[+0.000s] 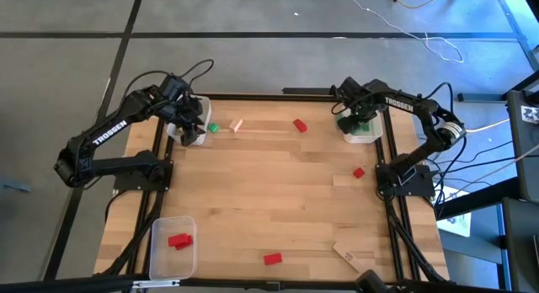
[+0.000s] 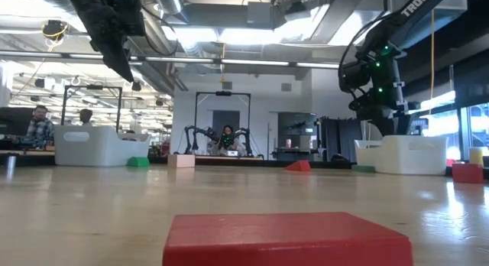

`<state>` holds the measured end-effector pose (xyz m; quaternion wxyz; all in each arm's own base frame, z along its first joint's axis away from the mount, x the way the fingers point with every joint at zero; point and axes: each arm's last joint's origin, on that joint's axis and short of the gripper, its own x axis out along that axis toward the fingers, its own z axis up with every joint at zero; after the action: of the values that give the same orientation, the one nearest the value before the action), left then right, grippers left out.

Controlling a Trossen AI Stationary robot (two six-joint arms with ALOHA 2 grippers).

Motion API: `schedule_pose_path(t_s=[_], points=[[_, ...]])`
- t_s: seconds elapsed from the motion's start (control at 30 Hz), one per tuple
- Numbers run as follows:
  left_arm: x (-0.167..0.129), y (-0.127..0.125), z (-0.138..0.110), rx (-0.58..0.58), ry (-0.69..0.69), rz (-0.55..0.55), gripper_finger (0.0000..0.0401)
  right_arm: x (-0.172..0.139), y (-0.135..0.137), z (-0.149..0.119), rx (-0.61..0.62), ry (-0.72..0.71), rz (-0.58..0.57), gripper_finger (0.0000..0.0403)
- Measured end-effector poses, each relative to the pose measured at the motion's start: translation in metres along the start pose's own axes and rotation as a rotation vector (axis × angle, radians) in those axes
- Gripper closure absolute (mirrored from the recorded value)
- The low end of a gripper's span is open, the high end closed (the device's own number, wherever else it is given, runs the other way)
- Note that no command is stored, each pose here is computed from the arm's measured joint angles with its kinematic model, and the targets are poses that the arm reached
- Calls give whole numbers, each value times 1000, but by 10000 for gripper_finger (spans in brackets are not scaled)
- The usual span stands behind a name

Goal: Sort & place blocks by color
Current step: Put the red block into the transparent bin

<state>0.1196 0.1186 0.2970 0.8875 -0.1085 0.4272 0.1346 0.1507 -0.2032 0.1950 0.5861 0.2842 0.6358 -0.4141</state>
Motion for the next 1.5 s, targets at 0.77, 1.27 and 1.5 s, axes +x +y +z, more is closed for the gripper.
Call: schedule_pose_path(t_s=[0.77, 1.27, 1.5], points=[[0, 0, -2, -56, 19, 3, 238, -77, 82, 32, -340, -428, 495, 187], [0, 0, -2, -87, 24, 5, 238, -70, 127, 25, -283, -462, 347, 187], [0, 0, -2, -86, 23, 7, 238, -39, 141, 42, -208, -429, 234, 187]])
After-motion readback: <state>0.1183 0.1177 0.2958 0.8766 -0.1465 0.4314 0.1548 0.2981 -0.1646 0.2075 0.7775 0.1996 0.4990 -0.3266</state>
